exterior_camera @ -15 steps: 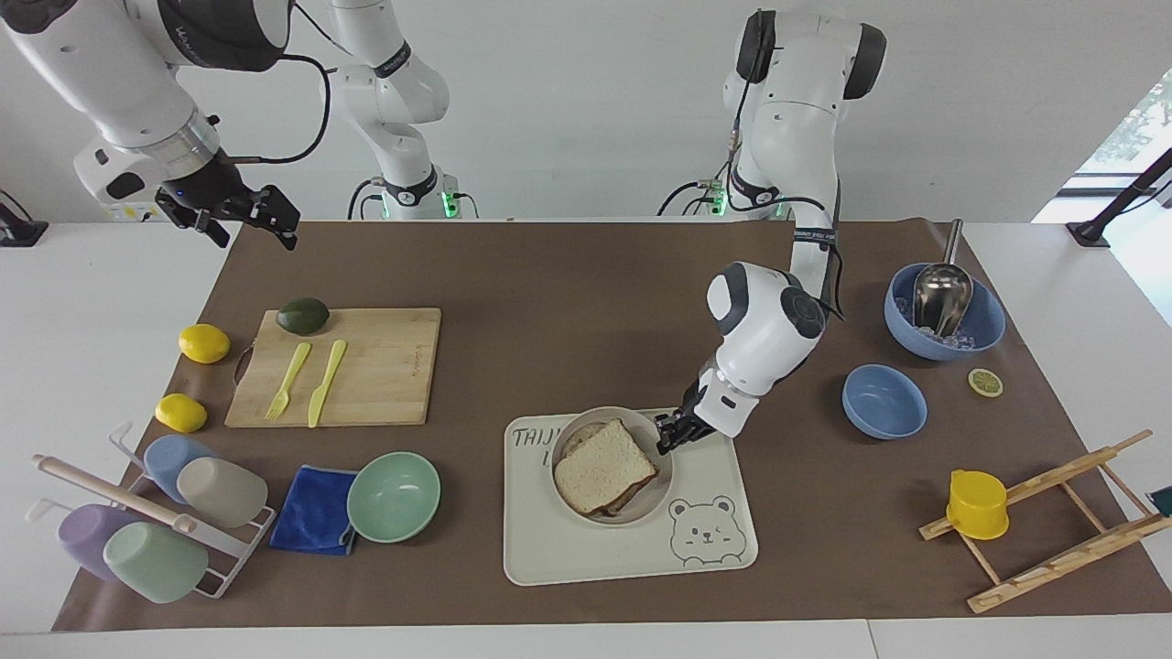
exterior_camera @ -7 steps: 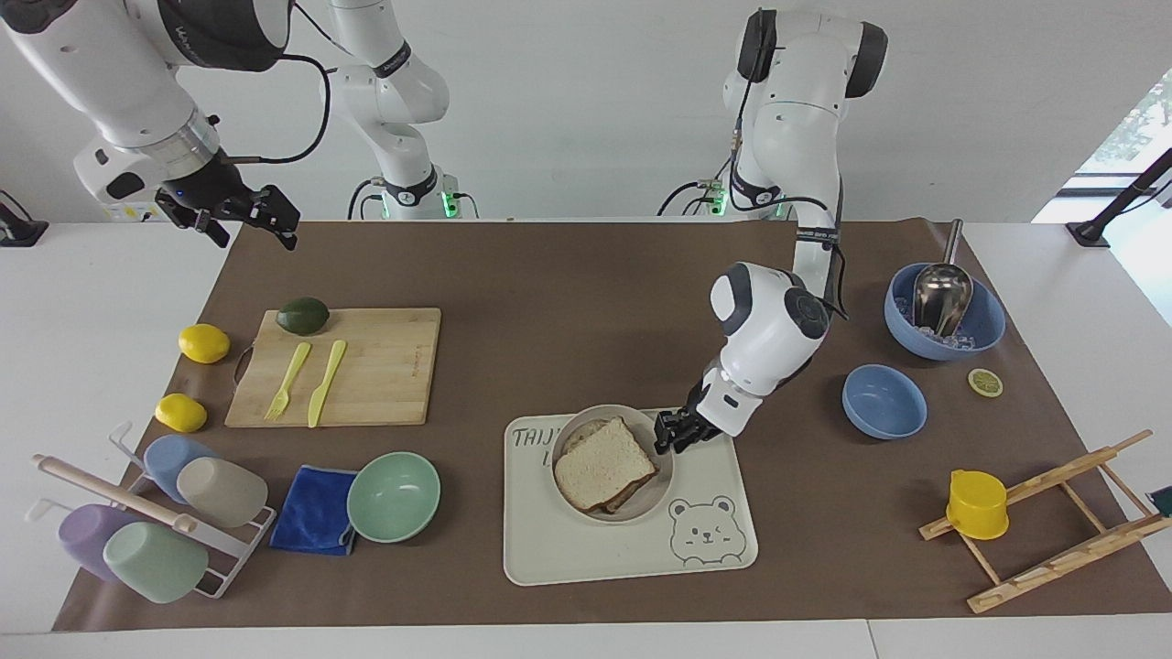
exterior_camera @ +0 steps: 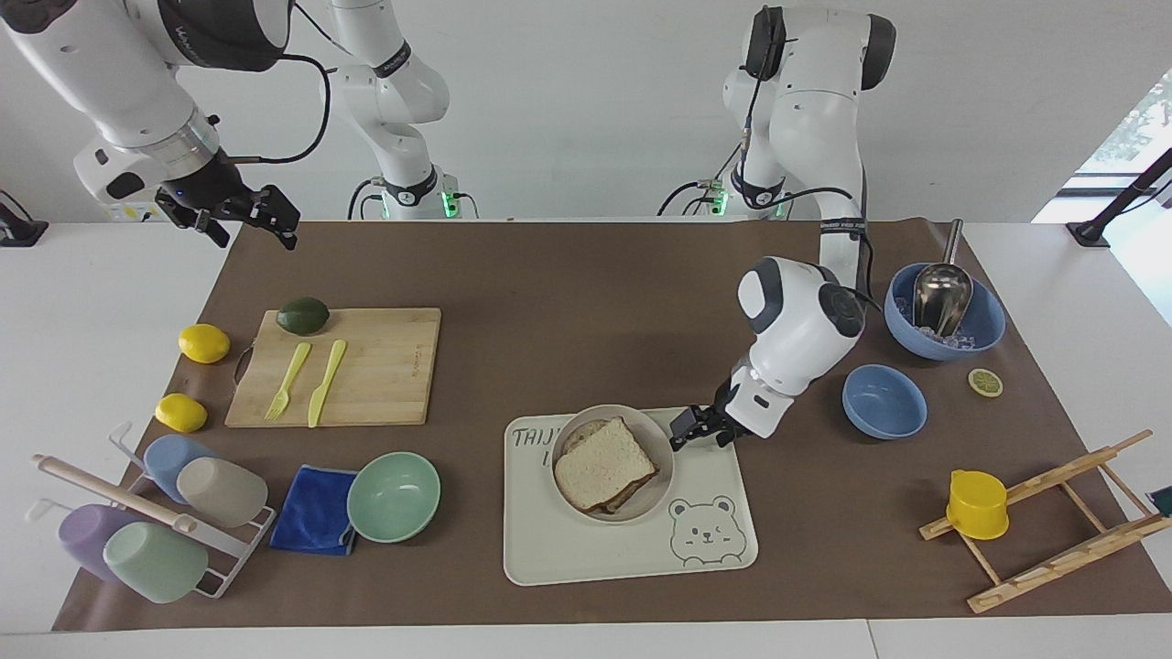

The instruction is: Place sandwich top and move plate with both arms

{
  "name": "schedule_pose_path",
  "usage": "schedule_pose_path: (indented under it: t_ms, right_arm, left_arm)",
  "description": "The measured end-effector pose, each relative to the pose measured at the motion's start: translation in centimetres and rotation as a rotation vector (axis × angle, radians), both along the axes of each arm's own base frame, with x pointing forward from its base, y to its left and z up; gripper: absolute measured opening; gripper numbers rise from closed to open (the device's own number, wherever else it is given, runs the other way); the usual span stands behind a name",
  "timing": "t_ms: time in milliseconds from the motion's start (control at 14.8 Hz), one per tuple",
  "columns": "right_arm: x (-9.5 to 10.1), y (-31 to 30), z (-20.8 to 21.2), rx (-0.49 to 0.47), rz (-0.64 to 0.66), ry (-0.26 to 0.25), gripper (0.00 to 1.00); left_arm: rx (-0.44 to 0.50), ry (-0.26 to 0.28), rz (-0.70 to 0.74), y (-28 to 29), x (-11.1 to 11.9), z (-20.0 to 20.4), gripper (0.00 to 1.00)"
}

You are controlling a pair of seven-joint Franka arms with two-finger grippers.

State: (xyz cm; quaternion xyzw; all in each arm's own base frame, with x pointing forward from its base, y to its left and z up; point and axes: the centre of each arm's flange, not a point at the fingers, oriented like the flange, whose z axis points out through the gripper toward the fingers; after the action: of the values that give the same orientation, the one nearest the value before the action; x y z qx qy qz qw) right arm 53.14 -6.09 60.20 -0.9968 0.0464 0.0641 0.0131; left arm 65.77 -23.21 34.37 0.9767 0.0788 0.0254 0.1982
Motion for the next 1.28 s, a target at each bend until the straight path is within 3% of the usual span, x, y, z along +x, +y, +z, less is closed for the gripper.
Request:
schedule_pose_path:
  t_ms: [135, 270, 539, 742, 1011, 1281]
  right_arm:
    - [0.0, 0.0, 0.0, 0.000, 0.000, 0.000, 1.00]
    - [0.0, 0.0, 0.0, 0.000, 0.000, 0.000, 1.00]
    - [0.0, 0.0, 0.0, 0.000, 0.000, 0.000, 1.00]
    - [0.0, 0.0, 0.0, 0.000, 0.000, 0.000, 1.00]
    - [0.0, 0.0, 0.0, 0.000, 0.000, 0.000, 1.00]
    - [0.0, 0.0, 0.0, 0.000, 0.000, 0.000, 1.00]
  left_arm:
    - [-0.003, 0.016, 0.019, 4.0, 0.2, 4.6, 1.00]
    - [0.055, 0.026, 0.004, 8.0, -0.5, 8.9, 1.00]
    - [0.240, 0.042, -0.092, 11.7, -4.3, 16.9, 1.00]
    - [0.304, 0.057, -0.119, 14.6, -7.3, 21.8, 1.00]
    - [0.358, 0.079, -0.174, 17.3, -10.6, 25.6, 1.00]
    - [0.378, 0.113, -0.248, 18.4, -12.4, 26.7, 1.00]
